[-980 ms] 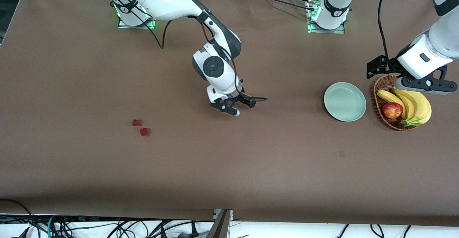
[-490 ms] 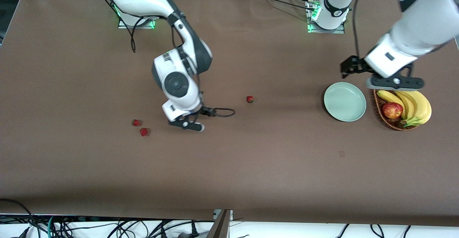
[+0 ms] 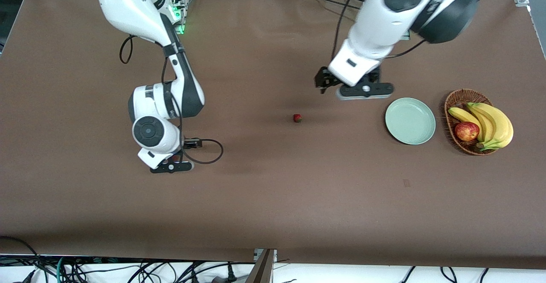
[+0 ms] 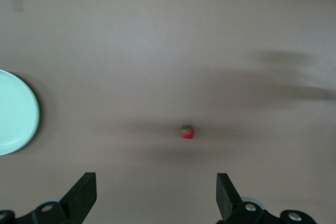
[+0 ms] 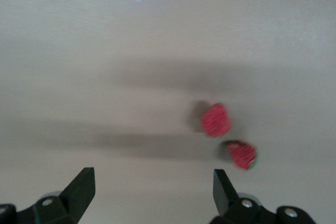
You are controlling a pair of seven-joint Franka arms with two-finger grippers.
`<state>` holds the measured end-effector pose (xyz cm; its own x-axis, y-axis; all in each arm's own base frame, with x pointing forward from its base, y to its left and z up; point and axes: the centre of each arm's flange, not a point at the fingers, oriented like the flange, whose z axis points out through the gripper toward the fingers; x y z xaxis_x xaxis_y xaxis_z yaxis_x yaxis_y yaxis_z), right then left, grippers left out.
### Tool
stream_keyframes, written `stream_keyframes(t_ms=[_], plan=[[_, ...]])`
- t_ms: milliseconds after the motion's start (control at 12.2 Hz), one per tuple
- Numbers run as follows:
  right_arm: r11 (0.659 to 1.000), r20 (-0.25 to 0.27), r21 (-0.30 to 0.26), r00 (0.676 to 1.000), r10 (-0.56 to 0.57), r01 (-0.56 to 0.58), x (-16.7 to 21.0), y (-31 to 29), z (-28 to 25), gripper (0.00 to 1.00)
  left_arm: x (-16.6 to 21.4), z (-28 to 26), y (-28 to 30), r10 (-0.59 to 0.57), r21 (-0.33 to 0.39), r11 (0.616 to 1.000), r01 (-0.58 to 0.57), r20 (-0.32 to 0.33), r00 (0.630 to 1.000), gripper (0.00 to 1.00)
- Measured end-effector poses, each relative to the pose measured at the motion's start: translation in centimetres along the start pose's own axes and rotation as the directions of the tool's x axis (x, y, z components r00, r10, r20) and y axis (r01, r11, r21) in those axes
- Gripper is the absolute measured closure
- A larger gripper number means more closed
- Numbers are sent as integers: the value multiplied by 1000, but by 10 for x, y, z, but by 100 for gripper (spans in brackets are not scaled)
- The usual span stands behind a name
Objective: Collect all strawberries into plate
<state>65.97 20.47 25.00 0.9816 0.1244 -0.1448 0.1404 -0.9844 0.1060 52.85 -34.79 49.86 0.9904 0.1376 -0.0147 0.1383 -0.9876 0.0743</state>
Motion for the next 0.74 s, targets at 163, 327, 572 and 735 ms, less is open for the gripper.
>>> stream_keyframes(t_ms=[163, 327, 572, 735], plan=[[1000, -4, 15, 1000, -11, 11, 7, 36, 20, 2, -6, 66, 36, -24, 38, 999, 25, -19, 1000, 0], [999, -4, 34, 1000, -4, 4, 10, 51, 32, 6, -3, 137, 51, -25, 45, 999, 25, 3, 1000, 0], [999, -15, 33, 1000, -13, 13, 11, 44, 44, 13, -4, 221, 44, -33, 30, 999, 32, 29, 999, 0], [999, -19, 39, 1000, -6, 6, 11, 44, 51, 21, -16, 255, 38, -62, 56, 997, 61, 18, 998, 0]])
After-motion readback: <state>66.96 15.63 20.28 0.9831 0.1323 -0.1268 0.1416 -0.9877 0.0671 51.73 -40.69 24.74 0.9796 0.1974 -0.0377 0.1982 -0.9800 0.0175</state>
